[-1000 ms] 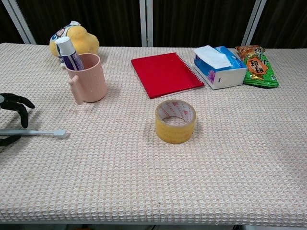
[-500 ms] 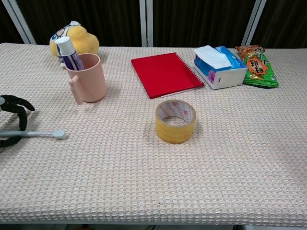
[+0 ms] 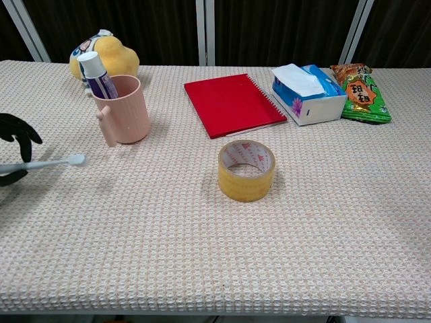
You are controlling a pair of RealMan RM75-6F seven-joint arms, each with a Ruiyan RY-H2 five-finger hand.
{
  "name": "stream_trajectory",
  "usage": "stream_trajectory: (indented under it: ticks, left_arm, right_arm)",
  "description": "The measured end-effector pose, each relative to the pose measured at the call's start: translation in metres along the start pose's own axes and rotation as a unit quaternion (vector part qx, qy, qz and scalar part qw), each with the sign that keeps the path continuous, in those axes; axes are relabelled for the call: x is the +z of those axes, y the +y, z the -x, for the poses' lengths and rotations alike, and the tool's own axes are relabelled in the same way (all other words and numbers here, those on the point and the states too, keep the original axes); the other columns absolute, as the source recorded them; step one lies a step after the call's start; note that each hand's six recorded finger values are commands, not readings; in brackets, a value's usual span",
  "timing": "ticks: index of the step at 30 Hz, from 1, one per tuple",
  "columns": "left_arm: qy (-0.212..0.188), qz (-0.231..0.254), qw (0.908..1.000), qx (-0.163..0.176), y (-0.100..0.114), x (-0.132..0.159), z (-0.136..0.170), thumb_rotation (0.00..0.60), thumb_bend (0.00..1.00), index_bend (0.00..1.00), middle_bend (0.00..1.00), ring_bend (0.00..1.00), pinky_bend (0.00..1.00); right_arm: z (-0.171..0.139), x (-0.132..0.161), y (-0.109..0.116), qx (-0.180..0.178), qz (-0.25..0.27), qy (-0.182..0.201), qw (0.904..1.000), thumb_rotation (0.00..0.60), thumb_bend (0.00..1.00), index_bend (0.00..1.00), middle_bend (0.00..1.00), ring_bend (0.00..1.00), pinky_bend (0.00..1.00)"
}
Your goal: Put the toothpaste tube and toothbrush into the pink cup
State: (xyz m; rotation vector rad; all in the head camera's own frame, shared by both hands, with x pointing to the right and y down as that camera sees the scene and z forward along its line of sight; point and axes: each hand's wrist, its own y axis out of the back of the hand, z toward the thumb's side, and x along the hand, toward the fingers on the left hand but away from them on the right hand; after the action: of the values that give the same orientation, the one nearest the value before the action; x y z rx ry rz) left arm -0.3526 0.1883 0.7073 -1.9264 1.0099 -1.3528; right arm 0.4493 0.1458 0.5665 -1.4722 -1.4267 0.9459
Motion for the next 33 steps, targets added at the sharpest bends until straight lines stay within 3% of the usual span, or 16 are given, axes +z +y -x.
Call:
stream_trajectory:
  ticks: [5, 8, 10, 14, 18, 24, 28, 33]
  left_arm:
    - [-0.015, 0.093, 0.9950, 0.035, 0.026, 0.006, -0.001, 0.600, 0.35, 0.64, 0.34, 0.15, 0.26]
    - [-0.029, 0.169, 0.9837, 0.054, 0.044, 0.011, -0.002, 0.600, 0.35, 0.65, 0.35, 0.15, 0.26]
    - [-0.042, 0.226, 0.9709, 0.066, 0.057, 0.016, -0.005, 0.600, 0.34, 0.65, 0.36, 0.16, 0.26]
    - [-0.071, 0.330, 0.9377, 0.084, 0.081, 0.030, -0.013, 0.600, 0.34, 0.66, 0.36, 0.15, 0.26]
    - [-0.110, 0.419, 0.8948, 0.106, 0.108, 0.053, -0.030, 0.600, 0.34, 0.67, 0.36, 0.15, 0.26]
    - [-0.148, 0.500, 0.8416, 0.142, 0.135, 0.088, -0.065, 0.600, 0.34, 0.68, 0.36, 0.15, 0.24]
    - [-0.144, 0.531, 0.8256, 0.123, 0.130, 0.100, -0.086, 0.600, 0.34, 0.68, 0.36, 0.15, 0.23]
    - [-0.114, 0.551, 0.8216, 0.091, 0.106, 0.103, -0.111, 0.600, 0.34, 0.69, 0.35, 0.15, 0.23]
  right_arm:
    - [-0.001, 0.000, 0.000, -0.001, 0.002, -0.001, 1.0000, 0.600, 0.44, 0.00, 0.00, 0.00, 0.00]
    - [-0.001, 0.000, -0.001, -0.001, 0.003, -0.001, 1.0000, 0.600, 0.44, 0.00, 0.00, 0.00, 0.00]
    - [-0.001, -0.001, -0.001, -0.001, 0.004, -0.001, 1.0000, 0.600, 0.44, 0.00, 0.00, 0.00, 0.00]
    - [-0.002, -0.002, 0.000, -0.002, 0.004, -0.002, 1.0000, 0.600, 0.44, 0.00, 0.00, 0.00, 0.00]
    - [-0.002, -0.002, 0.000, -0.004, 0.004, -0.002, 1.0000, 0.600, 0.44, 0.00, 0.00, 0.00, 0.00]
    - [-0.001, -0.003, 0.000, -0.004, 0.003, -0.004, 1.0000, 0.600, 0.44, 0.00, 0.00, 0.00, 0.00]
    - [-0.002, -0.005, -0.001, -0.003, 0.003, -0.006, 1.0000, 0.600, 0.44, 0.00, 0.00, 0.00, 0.00]
    - [-0.002, -0.008, -0.001, 0.000, 0.002, -0.009, 1.0000, 0.600, 0.44, 0.00, 0.00, 0.00, 0.00]
